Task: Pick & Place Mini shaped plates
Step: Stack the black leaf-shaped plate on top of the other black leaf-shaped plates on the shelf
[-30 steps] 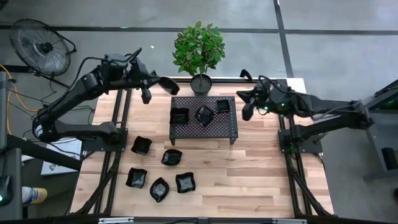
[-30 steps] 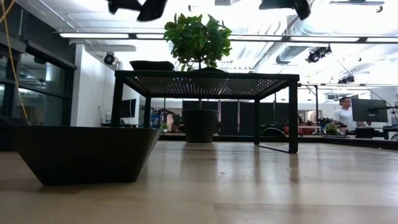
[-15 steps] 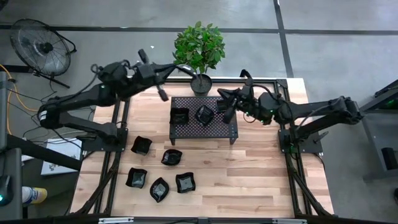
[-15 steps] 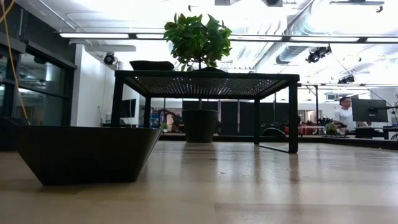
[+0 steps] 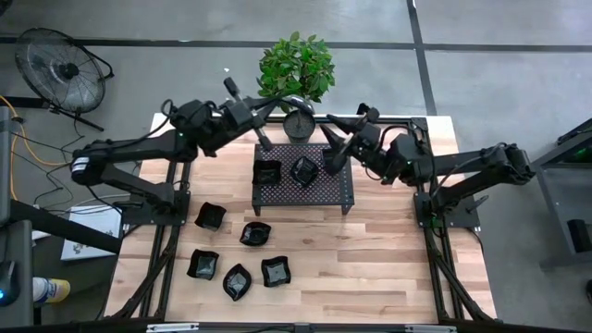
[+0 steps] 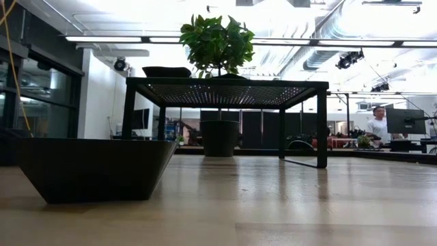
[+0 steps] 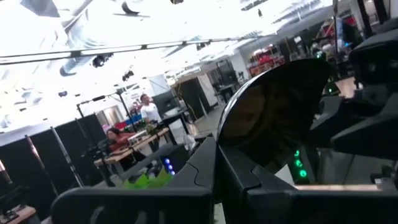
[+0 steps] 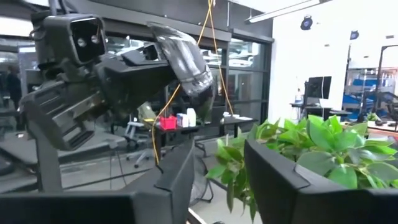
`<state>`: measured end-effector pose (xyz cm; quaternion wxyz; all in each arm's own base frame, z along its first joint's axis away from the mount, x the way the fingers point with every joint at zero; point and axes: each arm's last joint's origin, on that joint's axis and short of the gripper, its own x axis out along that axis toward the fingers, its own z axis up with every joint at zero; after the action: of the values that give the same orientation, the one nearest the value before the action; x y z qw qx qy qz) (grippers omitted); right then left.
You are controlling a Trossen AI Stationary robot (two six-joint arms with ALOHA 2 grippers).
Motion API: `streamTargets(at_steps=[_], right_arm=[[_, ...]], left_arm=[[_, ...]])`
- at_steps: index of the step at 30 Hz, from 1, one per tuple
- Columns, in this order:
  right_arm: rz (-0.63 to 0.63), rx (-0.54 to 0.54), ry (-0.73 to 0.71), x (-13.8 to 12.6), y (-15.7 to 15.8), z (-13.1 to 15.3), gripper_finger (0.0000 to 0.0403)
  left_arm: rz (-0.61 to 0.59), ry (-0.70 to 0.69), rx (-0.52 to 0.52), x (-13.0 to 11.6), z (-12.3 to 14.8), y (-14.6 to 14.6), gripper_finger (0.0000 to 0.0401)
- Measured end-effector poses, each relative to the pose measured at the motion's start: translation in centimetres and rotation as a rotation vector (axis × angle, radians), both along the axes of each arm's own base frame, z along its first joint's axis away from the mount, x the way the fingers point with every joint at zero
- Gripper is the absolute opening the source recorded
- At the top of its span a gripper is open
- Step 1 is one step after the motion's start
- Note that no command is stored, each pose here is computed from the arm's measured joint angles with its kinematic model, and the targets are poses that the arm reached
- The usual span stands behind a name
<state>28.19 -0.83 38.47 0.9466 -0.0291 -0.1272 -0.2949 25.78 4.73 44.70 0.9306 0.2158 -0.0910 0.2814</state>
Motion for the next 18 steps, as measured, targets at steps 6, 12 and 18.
streamTargets(at_steps=[6,12,18], right_arm=[[-0.009,0.0,-0.027,-0.1,-0.8,0.2,0.0153],[0.043,-0.022,-0.044,0.0,-1.0,0.4,0.014],[0.062,-0.034,-0.065,1.0,-0.9,-0.2,0.0134]], left_arm=[[-0.006,0.01,0.0,0.4,-0.3,0.0,0.0],[0.001,0.01,0.002,0.4,-0.3,0.1,0.0],[0.003,0.015,0.004,0.4,-0.3,0.1,0.0]])
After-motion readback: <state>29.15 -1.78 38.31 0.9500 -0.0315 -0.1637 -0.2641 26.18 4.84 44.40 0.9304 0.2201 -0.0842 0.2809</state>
